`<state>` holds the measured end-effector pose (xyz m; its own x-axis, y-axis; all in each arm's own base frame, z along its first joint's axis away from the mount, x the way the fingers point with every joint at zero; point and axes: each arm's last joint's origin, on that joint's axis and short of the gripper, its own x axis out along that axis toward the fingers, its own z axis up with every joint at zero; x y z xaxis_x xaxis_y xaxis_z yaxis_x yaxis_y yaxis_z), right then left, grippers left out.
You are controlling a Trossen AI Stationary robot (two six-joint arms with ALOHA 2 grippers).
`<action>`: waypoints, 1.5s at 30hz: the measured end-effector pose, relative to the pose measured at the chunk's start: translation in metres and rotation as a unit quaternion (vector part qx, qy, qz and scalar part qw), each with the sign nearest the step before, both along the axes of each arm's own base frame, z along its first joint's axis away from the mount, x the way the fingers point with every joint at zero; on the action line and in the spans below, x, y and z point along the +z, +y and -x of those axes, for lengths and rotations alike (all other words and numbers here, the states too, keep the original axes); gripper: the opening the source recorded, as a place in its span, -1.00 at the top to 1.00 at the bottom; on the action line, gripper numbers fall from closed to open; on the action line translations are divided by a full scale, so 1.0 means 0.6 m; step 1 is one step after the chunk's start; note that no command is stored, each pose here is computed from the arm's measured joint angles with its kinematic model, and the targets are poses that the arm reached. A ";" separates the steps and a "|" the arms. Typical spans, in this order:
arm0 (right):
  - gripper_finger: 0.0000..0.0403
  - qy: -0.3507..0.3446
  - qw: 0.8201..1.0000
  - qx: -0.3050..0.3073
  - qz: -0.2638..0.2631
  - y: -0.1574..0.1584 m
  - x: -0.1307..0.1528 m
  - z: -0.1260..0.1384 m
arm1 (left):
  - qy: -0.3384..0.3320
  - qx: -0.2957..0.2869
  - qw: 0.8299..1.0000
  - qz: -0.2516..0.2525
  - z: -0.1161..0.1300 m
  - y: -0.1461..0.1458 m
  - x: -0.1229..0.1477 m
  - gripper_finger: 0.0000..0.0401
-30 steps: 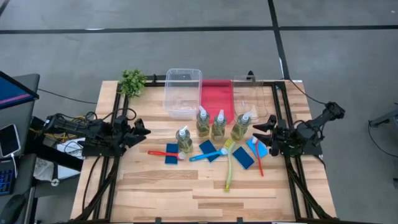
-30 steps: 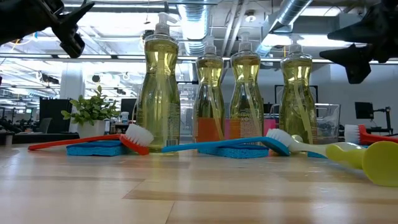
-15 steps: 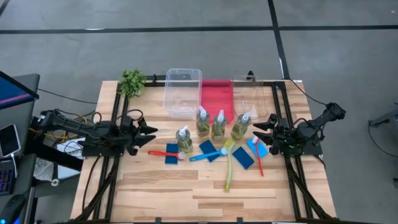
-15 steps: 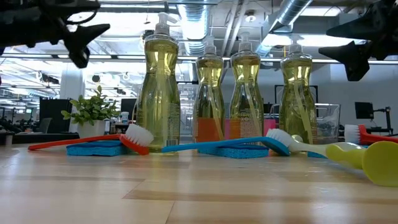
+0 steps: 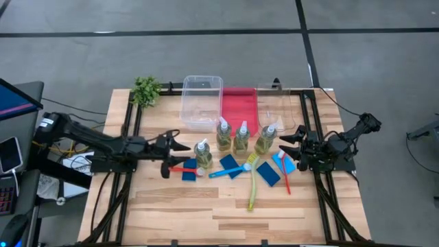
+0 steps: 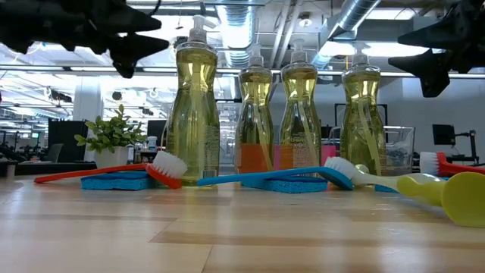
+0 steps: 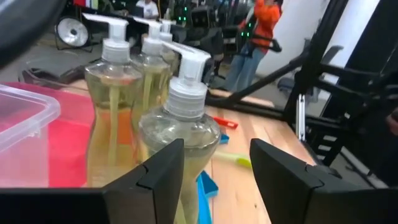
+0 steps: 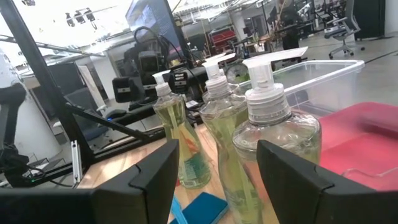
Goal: Pick & Place Kitchen Sink Supplies
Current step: Put the yellow dish soap into the transparent container
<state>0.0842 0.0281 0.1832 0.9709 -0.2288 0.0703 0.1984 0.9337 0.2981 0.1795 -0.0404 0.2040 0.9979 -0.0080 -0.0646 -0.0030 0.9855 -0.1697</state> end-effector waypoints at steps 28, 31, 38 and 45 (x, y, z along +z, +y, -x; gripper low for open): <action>-0.04 -0.001 1.000 0.001 -0.001 0.000 0.000 0.000 | -0.013 0.047 0.996 -0.079 -0.024 0.001 0.021 -0.29; -0.04 -0.001 1.000 0.001 -0.001 0.000 0.000 0.000 | -0.018 0.064 0.995 -0.078 -0.028 0.011 0.029 -0.29; -0.04 0.000 1.000 0.001 -0.001 0.000 0.000 0.000 | -0.001 0.047 0.996 -0.072 -0.053 0.027 0.026 -0.29; -0.04 0.000 1.000 0.001 -0.001 0.000 0.000 0.000 | 0.018 0.017 0.997 -0.073 -0.090 0.028 0.025 -0.29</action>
